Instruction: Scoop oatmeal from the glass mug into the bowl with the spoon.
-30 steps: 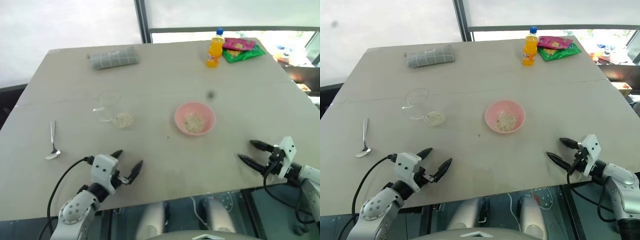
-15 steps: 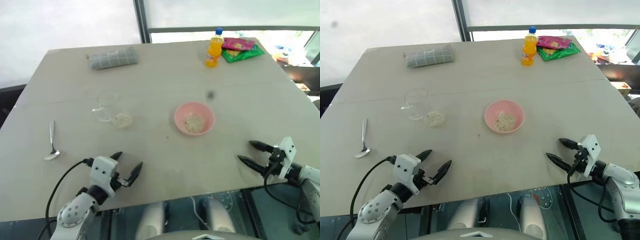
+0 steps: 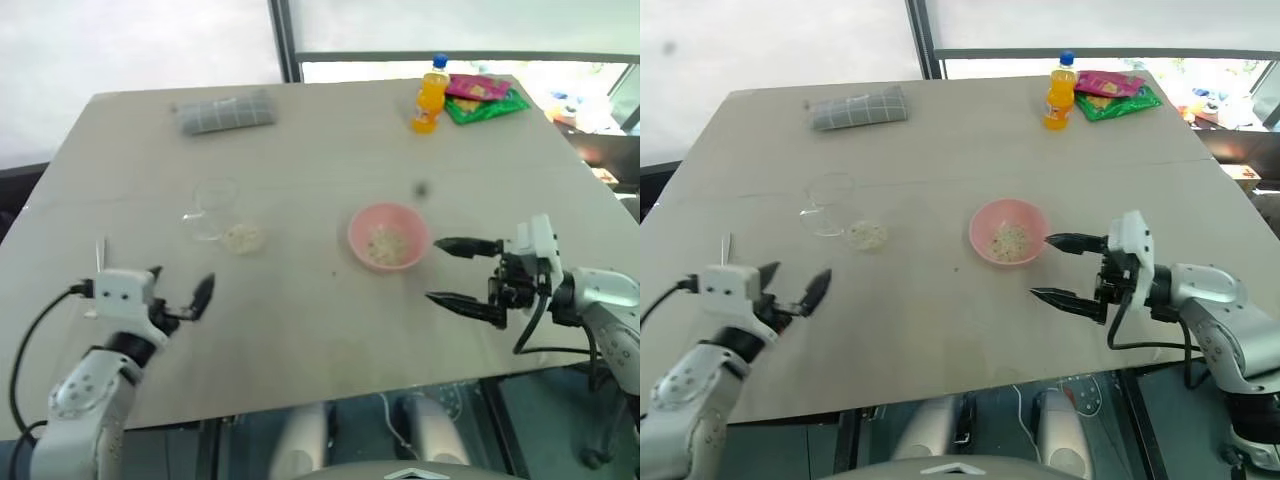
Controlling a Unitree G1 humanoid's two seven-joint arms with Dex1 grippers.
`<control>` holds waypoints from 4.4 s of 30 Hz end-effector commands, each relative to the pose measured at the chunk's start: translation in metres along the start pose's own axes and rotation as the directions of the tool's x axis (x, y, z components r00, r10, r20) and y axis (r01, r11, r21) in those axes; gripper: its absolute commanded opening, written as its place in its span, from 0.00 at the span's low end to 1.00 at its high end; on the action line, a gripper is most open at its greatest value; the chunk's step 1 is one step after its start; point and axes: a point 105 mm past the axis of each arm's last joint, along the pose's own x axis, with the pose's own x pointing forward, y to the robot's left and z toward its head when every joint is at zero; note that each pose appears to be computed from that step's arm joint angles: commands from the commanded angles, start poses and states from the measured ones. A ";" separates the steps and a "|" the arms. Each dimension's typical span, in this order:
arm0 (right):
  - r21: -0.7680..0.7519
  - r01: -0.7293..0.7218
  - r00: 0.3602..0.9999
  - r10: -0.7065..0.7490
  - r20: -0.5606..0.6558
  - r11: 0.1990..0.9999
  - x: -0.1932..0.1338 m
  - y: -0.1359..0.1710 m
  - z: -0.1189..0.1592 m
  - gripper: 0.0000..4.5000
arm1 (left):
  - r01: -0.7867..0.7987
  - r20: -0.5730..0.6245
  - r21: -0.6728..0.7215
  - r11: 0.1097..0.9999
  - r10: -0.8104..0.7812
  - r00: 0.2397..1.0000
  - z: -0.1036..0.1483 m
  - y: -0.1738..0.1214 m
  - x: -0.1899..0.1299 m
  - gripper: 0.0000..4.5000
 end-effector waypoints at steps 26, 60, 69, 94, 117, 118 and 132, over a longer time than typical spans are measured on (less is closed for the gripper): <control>-0.066 -0.051 0.997 0.055 0.056 0.997 0.011 -0.006 0.032 1.00 | -0.264 -0.469 -0.107 0.959 0.185 0.864 -0.068 0.129 0.003 0.81; -0.039 0.105 0.984 -0.098 0.146 0.994 0.011 -0.032 0.044 1.00 | 0.430 0.582 0.204 0.880 -0.462 0.669 0.221 -0.049 0.028 0.01; 0.300 0.194 0.905 -0.288 0.312 0.934 0.039 -0.047 0.081 1.00 | 0.782 0.328 0.142 0.606 -0.775 0.541 0.143 -0.154 0.022 0.01; 0.402 -0.036 0.946 -0.099 0.310 0.915 0.063 -0.014 0.081 0.63 | 0.952 0.241 -0.109 0.286 -0.922 0.304 0.098 -0.210 0.005 0.00; 0.406 0.012 0.956 -0.130 0.263 0.914 0.048 -0.021 0.078 0.00 | 0.927 0.218 -0.136 0.349 -0.902 0.372 0.094 -0.177 0.015 0.00; 0.408 0.014 0.957 -0.131 0.260 0.913 0.048 -0.021 0.077 0.00 | 0.925 0.219 -0.134 0.356 -0.899 0.378 0.094 -0.176 0.016 0.00; 0.431 0.048 0.965 -0.153 0.212 0.901 0.038 -0.026 0.062 0.00 | 0.905 0.233 -0.121 0.408 -0.874 0.426 0.101 -0.160 0.022 0.16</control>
